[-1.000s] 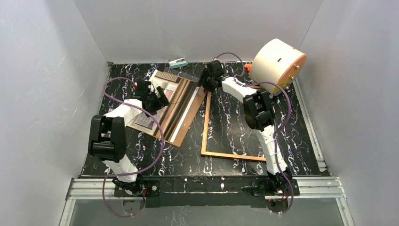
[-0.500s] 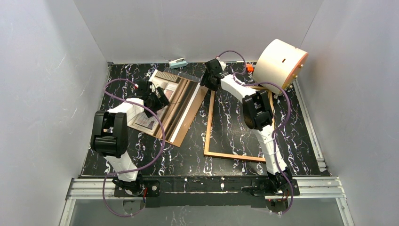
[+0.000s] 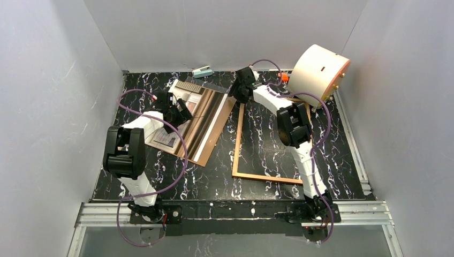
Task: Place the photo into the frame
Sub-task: Pick up the photo frame item at the center of the board.
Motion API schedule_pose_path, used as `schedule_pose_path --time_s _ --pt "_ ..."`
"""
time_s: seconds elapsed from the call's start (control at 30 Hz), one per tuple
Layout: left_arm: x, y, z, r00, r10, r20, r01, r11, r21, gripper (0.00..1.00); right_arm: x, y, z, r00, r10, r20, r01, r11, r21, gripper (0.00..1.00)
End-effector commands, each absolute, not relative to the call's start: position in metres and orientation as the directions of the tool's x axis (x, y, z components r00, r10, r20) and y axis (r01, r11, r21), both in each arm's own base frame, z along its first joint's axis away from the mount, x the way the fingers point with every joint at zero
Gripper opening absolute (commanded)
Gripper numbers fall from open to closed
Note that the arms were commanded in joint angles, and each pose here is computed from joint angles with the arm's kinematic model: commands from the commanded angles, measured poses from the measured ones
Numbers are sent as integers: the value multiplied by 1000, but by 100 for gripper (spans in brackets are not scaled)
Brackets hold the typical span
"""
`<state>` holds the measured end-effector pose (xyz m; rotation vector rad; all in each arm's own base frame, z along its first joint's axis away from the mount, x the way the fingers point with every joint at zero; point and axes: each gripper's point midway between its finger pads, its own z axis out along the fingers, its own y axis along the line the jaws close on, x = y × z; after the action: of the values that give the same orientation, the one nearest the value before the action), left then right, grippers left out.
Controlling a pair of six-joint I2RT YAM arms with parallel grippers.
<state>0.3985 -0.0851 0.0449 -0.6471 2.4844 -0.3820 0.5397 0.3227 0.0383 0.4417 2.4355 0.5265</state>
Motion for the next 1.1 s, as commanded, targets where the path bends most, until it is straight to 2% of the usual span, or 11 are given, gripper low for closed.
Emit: schedule_pose_path --time_s 0.0,0.33,0.5,0.6,0.77,0.9,1.07 --pt "404 -78 49 -734 -517 -441 -381 850 -364 87 530 332 37 -787 460 -412 170 802 572 57" --pt "395 -74 29 -781 -489 -389 -396 869 -297 75 523 344 74 -790 469 -395 60 700 712 34" --pt "389 -66 20 -794 -474 -380 -410 880 -240 73 522 347 84 -786 466 -407 26 682 731 31" --pt "387 -63 17 -799 -469 -376 -416 883 -216 73 526 342 84 -770 465 -437 25 706 708 34" --pt "383 -58 16 -805 -459 -376 -418 888 -190 72 550 318 69 -702 456 -547 68 807 586 52" --pt "381 -60 13 -810 -460 -364 -418 888 -192 72 561 308 49 -681 438 -587 96 848 521 55" --pt "380 -60 13 -811 -459 -363 -416 889 -194 72 565 309 42 -680 446 -582 111 847 520 56"
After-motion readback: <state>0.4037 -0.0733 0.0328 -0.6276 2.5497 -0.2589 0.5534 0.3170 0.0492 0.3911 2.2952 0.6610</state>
